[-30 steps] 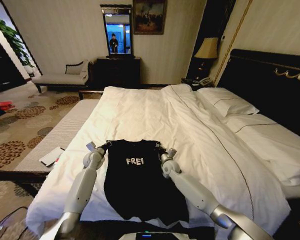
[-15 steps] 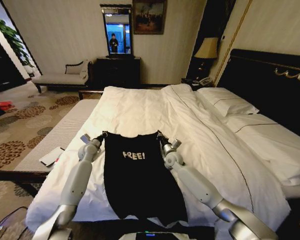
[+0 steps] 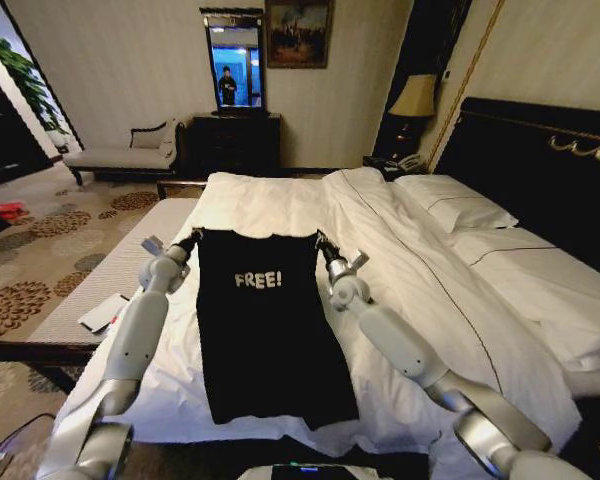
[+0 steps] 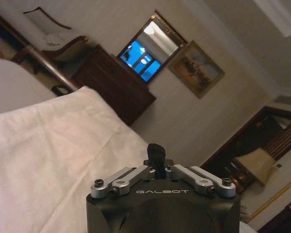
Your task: Fold the clothes on the bed.
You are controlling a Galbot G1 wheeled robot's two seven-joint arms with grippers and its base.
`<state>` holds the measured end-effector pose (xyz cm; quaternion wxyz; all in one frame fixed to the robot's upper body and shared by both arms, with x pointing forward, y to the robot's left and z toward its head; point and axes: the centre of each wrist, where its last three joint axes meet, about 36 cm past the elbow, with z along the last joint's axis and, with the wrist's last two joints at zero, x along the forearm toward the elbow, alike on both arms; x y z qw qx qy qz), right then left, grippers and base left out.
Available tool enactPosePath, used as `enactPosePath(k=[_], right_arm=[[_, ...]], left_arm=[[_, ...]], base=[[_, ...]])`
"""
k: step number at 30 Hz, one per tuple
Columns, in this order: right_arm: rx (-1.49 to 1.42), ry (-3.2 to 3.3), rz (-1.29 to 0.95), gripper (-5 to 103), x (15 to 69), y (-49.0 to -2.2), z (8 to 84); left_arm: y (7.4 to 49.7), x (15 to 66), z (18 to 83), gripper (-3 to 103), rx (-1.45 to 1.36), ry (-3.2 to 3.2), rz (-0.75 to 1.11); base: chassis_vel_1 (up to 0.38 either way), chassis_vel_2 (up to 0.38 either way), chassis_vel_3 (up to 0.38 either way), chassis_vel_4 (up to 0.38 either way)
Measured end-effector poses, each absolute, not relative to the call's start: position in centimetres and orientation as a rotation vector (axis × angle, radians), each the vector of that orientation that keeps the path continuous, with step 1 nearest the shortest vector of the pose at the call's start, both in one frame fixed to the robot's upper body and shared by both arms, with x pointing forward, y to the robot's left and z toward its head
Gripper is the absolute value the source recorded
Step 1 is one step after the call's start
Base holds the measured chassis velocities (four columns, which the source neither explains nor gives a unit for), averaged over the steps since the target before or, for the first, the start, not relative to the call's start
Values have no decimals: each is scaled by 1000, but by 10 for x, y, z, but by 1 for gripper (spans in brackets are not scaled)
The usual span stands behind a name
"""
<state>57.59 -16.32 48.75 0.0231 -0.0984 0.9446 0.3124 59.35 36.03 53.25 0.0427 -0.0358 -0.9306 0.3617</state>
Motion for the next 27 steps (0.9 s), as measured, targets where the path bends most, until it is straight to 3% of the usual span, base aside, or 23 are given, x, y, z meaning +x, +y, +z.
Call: enactPosePath(k=[7, 13, 18, 21, 27], right_arm=[[-322, 2974, 940, 0, 527, -178, 473], [-281, 3091, 925, 0, 448, -196, 443], [-196, 3191, 917, 0, 390, -216, 424], [-133, 3293, 920, 0, 354, -217, 411], [-84, 3390, 892, 0, 316, -210, 390]], left_arm=[[363, 539, 508, 2, -157, -2829, 1023], [348, 463, 486, 2, -219, -2773, 904], [339, 406, 478, 2, -184, -2691, 740], [337, 367, 460, 2, -141, -2593, 531], [327, 334, 447, 2, -144, -2523, 390]], base=[[0, 0, 0, 0], [0, 0, 0, 0], [0, 0, 0, 0], [0, 0, 0, 0], [0, 0, 0, 0]])
